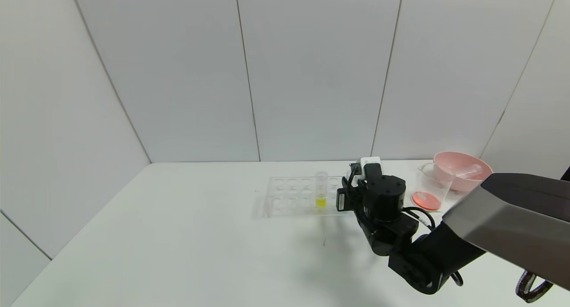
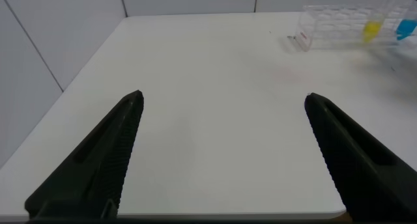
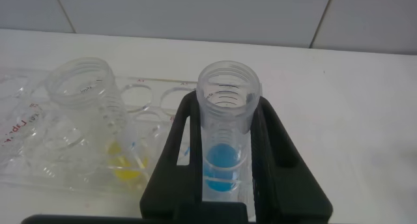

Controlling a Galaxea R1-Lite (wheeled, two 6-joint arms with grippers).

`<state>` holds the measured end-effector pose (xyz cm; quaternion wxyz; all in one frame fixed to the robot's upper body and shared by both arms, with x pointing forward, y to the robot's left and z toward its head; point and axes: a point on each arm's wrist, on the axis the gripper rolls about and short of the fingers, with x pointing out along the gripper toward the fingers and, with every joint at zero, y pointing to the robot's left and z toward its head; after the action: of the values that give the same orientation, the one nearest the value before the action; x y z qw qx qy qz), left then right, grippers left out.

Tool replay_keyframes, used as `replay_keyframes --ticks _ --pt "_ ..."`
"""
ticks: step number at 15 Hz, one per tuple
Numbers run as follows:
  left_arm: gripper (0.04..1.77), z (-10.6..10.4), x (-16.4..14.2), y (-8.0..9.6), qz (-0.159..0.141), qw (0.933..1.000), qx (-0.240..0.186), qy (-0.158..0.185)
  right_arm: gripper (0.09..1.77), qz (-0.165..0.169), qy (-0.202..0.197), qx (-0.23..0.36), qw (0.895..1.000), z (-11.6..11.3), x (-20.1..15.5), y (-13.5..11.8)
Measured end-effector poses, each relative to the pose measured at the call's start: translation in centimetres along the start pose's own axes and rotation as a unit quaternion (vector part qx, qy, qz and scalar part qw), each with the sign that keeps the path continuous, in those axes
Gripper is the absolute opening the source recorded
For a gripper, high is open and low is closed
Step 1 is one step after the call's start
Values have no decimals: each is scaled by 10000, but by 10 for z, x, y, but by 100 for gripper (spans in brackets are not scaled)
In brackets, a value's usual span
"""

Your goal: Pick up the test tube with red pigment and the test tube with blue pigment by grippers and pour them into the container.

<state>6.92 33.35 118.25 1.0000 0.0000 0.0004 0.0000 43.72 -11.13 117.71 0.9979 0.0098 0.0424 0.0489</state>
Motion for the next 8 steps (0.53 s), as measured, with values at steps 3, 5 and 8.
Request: replay_keyframes --ticks 3,5,8 --pt "176 0 0 0 0 10000 0 0 49 6 -116 -47 9999 9 0 1" --pt "176 0 0 0 0 10000 0 0 49 15 -265 -109 9996 21 -1 1" --pt "176 0 0 0 0 10000 0 0 49 25 -508 -153 9986 41 -5 1"
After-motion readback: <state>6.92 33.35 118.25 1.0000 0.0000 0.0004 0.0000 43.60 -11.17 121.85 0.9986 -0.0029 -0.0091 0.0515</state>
